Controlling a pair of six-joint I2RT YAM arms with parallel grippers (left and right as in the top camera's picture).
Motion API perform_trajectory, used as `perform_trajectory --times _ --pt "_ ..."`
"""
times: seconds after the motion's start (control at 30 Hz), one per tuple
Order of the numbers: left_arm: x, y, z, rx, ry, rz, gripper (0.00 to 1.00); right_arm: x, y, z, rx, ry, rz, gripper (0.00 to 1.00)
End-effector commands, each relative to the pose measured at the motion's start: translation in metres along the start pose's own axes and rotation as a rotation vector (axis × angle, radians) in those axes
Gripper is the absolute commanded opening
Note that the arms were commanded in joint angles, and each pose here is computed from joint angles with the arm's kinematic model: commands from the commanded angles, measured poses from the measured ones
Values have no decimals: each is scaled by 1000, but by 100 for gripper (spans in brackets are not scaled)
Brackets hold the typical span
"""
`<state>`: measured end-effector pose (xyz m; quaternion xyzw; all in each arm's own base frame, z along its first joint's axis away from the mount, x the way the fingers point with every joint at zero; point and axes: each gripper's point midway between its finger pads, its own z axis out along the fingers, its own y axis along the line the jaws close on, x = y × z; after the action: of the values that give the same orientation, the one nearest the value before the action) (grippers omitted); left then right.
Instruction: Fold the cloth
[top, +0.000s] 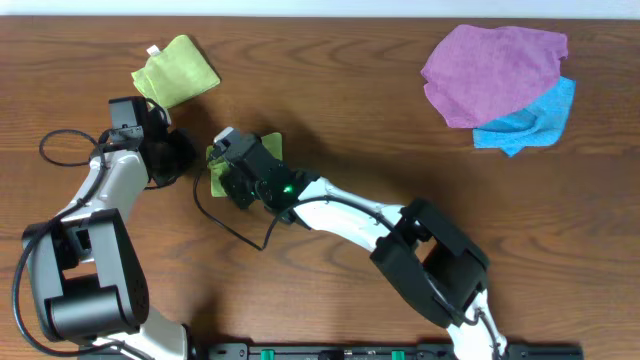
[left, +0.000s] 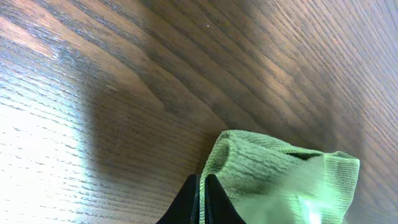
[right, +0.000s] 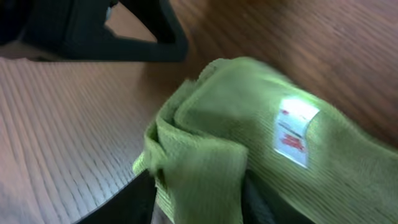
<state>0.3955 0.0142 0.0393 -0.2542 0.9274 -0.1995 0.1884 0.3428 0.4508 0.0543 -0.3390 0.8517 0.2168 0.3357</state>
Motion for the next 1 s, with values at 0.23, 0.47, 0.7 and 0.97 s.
perform_trajectory --times 0.23,0.47,0.7,0.97 --pt "-30 18 -22 0 -78 -38 6 12 40 -1 -149 62 -27 53" --pt "-41 27 -34 33 -102 -78 6 -12 29 -17 -75 1 -29 60" --pt "-49 16 -56 51 -158 -54 15 -47 9 -64 25 -59 -16 79" --pt "-49 4 -81 67 -194 -36 61 -72 -22 -129 118 -88 19 99"
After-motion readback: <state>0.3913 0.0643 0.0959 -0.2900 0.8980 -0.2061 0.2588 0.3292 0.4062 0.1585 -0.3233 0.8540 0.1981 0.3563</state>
